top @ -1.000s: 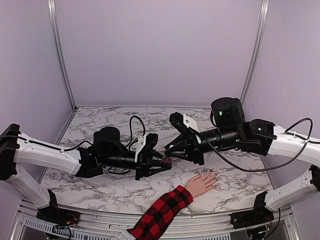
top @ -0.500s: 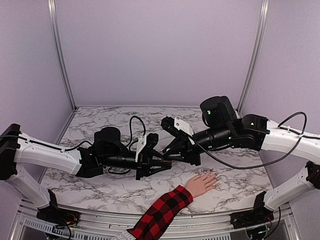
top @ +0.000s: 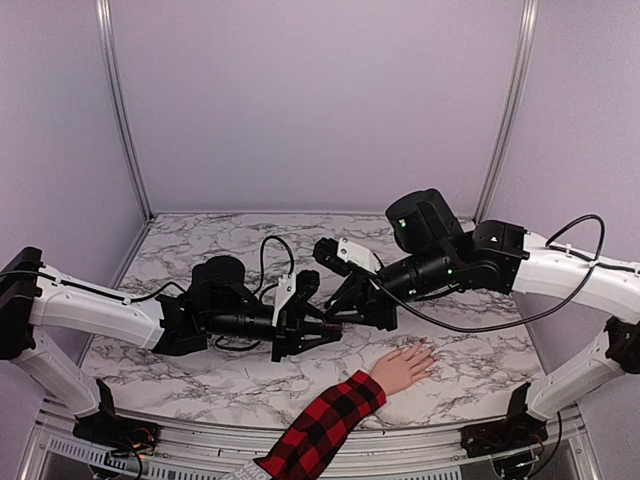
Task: Paint the nails
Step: Screw the nail polish bottle cap onto the nail polish bottle.
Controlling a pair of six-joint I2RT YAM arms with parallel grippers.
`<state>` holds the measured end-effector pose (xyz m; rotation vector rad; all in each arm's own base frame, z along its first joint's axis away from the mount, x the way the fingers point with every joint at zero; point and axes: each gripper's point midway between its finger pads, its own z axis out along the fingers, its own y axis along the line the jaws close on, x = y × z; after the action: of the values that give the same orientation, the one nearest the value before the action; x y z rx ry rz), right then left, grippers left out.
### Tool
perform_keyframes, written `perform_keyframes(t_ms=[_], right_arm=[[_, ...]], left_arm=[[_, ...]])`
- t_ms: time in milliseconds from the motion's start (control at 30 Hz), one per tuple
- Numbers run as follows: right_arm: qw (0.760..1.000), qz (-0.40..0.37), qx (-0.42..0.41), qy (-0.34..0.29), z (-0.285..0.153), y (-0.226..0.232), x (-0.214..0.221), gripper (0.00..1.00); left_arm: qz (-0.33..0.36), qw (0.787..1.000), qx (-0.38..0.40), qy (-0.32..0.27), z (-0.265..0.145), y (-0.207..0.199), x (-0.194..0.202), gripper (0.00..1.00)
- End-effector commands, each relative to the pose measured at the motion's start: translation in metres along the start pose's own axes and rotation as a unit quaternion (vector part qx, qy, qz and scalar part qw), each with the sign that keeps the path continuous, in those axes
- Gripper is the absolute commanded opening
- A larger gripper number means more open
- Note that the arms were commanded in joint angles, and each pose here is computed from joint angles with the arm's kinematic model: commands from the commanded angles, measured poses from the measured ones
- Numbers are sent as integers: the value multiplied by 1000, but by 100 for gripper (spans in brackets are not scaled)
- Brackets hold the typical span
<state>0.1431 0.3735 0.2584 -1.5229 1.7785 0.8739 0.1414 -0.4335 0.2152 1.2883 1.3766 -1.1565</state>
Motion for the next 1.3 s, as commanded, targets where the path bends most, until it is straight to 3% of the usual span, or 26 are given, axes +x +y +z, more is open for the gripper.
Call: perform_keyframes(t_ms=[0,233,400,533,867,1267], right_arm=[[1000,1,12,17,-1,-3,1,12],[1000,-4,22,-3,-9,-4,-8,21],[1000,-7,26,-16,-14,-3,-13,41],[999,-10,33,-27,-19,-4,-15,50],[997,-18,52,-62,-32,-3,-17,59],[990,-69,14,-120,-53,20,-36,55]], left_arm=[[34,998,2,-51,1,-1,-39,0],[36,998,-3,-50,0,1,-39,0],[38,998,-6,-52,-1,2,-41,0],[35,998,-6,-51,0,3,-40,0],[37,998,-1,-53,-1,0,-42,0],[34,997,50,-53,0,-16,-42,0]])
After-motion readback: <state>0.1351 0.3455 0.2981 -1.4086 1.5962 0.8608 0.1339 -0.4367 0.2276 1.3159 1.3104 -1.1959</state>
